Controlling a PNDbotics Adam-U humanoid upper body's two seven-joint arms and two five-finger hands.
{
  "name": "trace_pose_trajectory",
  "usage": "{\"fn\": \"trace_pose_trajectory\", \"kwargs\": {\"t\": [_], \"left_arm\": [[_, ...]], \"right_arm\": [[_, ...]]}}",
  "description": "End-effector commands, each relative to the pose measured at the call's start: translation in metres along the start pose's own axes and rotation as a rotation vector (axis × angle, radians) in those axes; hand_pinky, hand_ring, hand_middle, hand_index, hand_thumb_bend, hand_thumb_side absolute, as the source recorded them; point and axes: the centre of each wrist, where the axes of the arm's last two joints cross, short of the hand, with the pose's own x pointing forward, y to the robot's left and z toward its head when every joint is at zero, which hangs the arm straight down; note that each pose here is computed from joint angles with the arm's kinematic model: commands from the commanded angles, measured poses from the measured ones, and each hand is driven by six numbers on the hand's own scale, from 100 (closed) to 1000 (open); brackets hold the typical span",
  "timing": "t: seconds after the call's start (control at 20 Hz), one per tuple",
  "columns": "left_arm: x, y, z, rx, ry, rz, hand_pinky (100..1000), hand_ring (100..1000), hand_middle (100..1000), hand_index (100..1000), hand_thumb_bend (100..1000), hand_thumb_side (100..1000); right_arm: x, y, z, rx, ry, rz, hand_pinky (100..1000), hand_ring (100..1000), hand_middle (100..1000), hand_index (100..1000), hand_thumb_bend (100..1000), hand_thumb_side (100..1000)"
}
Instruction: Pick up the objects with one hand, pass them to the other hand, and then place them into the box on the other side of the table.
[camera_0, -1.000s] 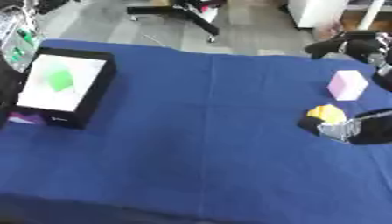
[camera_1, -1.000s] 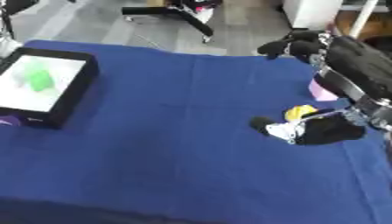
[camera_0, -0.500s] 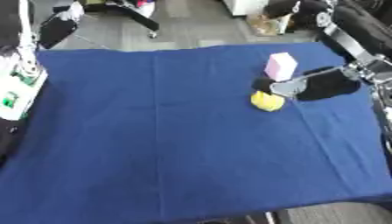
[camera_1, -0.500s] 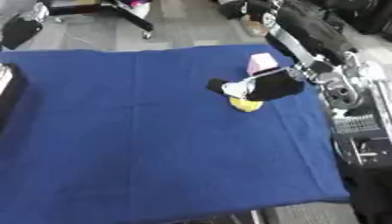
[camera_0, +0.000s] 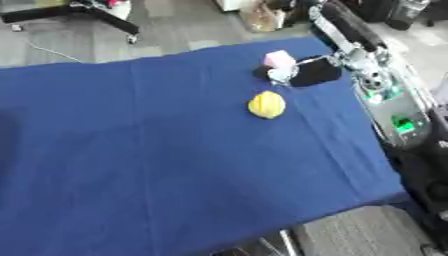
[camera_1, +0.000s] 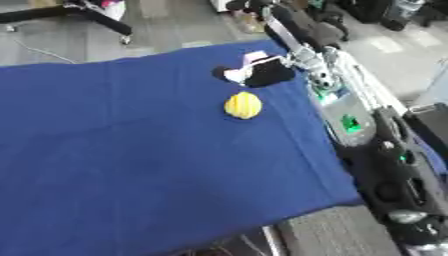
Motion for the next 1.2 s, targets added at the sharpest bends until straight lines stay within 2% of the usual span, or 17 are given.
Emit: {"fn": "trace_pose_trajectory", "kwargs": {"t": [0.05, 0.15, 0.3, 0.5, 0.9, 1.2], "left_arm": [[0.005, -0.001, 0.001, -0.001, -0.024, 0.049, 949, 686, 674, 861, 470, 730], [0.003, -0.005, 0.005, 0.0, -0.015, 0.076, 951, 684, 670, 860, 465, 736], [-0.001, -0.01, 0.011, -0.002, 0.002, 0.108, 952, 681, 667, 858, 459, 743], [-0.004, -0.013, 0.015, 0.003, 0.014, 0.126, 953, 680, 664, 856, 450, 755], [-0.006, -0.016, 0.018, -0.002, 0.03, 0.135, 953, 679, 660, 855, 436, 778], [-0.006, -0.017, 0.019, -0.002, 0.038, 0.14, 954, 679, 660, 855, 429, 788]], "right_arm": [[-0.025, -0.003, -0.004, -0.009, 0.046, -0.005, 784, 870, 817, 840, 610, 330], [-0.041, 0.007, -0.006, 0.009, 0.076, -0.07, 779, 881, 822, 831, 622, 309], [-0.072, 0.023, -0.004, 0.034, 0.165, -0.156, 774, 891, 825, 824, 640, 288], [-0.102, 0.041, 0.0, 0.053, 0.254, -0.226, 772, 901, 828, 819, 652, 271], [-0.129, 0.07, 0.014, 0.134, 0.356, -0.315, 769, 907, 827, 814, 655, 248], [-0.138, 0.086, 0.022, 0.179, 0.406, -0.344, 765, 902, 806, 795, 649, 227]]}}
